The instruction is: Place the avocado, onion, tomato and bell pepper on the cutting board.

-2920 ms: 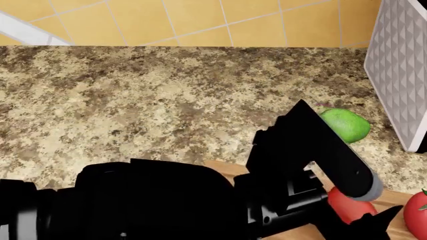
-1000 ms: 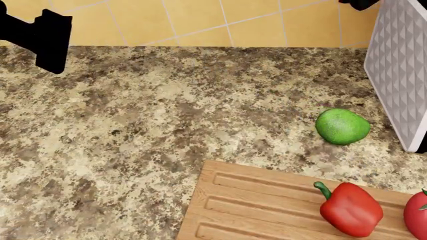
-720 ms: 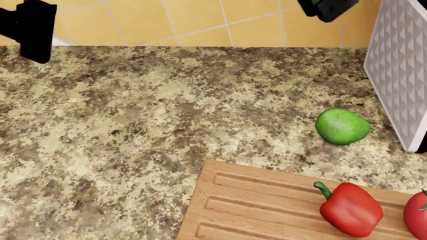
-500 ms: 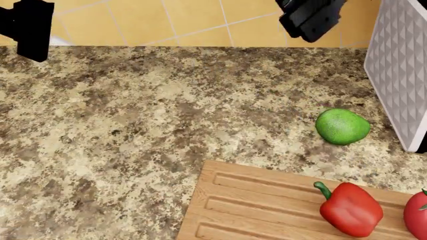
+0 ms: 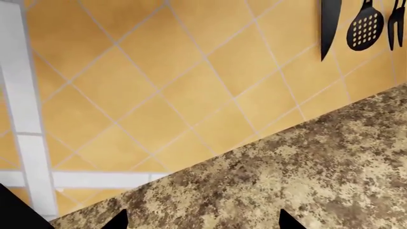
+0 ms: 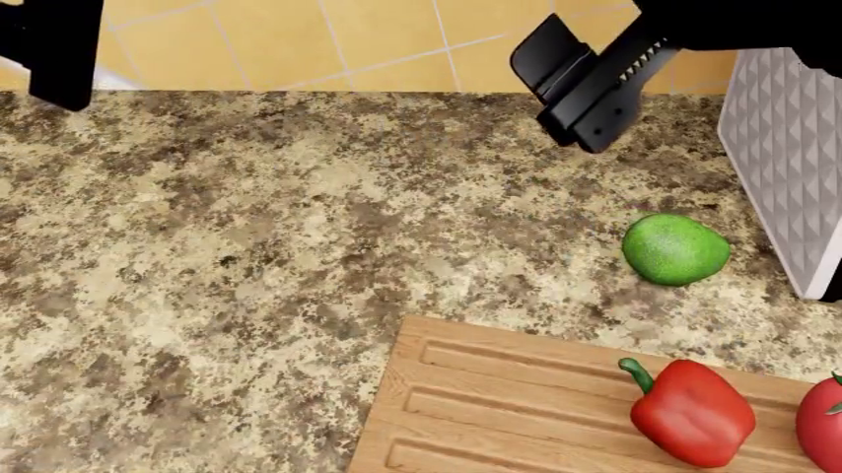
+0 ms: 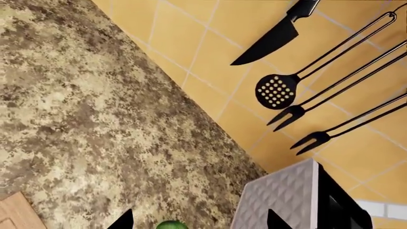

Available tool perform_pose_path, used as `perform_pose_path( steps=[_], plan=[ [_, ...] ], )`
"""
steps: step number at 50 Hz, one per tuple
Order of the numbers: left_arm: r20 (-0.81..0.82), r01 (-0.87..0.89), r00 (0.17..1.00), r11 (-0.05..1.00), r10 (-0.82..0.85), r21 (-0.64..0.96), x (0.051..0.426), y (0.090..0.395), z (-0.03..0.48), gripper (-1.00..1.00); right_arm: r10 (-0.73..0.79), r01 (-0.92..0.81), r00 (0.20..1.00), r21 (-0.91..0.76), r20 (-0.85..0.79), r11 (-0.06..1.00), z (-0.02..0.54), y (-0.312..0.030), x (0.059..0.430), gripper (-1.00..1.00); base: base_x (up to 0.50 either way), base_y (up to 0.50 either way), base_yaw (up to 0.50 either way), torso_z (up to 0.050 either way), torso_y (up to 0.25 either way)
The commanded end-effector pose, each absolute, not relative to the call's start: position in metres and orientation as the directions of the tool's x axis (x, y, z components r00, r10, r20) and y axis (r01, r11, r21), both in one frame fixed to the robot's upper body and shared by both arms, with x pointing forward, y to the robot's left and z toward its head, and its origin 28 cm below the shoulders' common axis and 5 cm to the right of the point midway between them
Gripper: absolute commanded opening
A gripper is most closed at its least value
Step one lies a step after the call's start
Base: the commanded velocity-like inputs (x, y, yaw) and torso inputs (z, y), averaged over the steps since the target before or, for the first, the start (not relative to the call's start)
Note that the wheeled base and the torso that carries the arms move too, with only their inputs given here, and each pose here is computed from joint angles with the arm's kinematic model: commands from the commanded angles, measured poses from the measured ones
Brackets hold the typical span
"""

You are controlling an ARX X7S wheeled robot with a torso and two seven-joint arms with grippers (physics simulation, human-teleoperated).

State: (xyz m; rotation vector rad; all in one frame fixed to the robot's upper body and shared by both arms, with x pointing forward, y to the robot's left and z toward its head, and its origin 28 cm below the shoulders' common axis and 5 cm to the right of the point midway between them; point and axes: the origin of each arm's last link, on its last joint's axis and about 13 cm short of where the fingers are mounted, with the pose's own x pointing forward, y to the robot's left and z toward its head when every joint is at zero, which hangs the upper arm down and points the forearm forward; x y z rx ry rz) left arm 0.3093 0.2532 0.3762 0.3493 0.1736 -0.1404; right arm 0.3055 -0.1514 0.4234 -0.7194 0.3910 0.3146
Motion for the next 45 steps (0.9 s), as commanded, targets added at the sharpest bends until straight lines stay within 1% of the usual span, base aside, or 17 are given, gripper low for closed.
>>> perform_pose_path(
  steps=[1,26,45],
  plan=[
    [-0.188,0.165,0.976,0.929,-0.106,0.332,0.310,0.253,0.380,1.00,0.142,-0.441,0.855,-0.555,-0.499,0.706,0.409,-0.150,0.318,1.00,0.00,0.00,0.00,0.000,0.000],
    [-0.185,0.150,0.978,0.934,-0.093,0.325,0.312,0.257,0.379,1.00,0.130,-0.445,0.835,-0.519,-0.534,0.730,0.374,-0.143,0.355,1.00,0.00,0.00,0.00,0.000,0.000],
    [-0.176,0.141,0.981,0.936,-0.087,0.324,0.310,0.257,0.383,1.00,0.102,-0.449,0.803,-0.483,-0.588,0.752,0.349,-0.148,0.370,1.00,0.00,0.00,0.00,0.000,0.000]
  ],
)
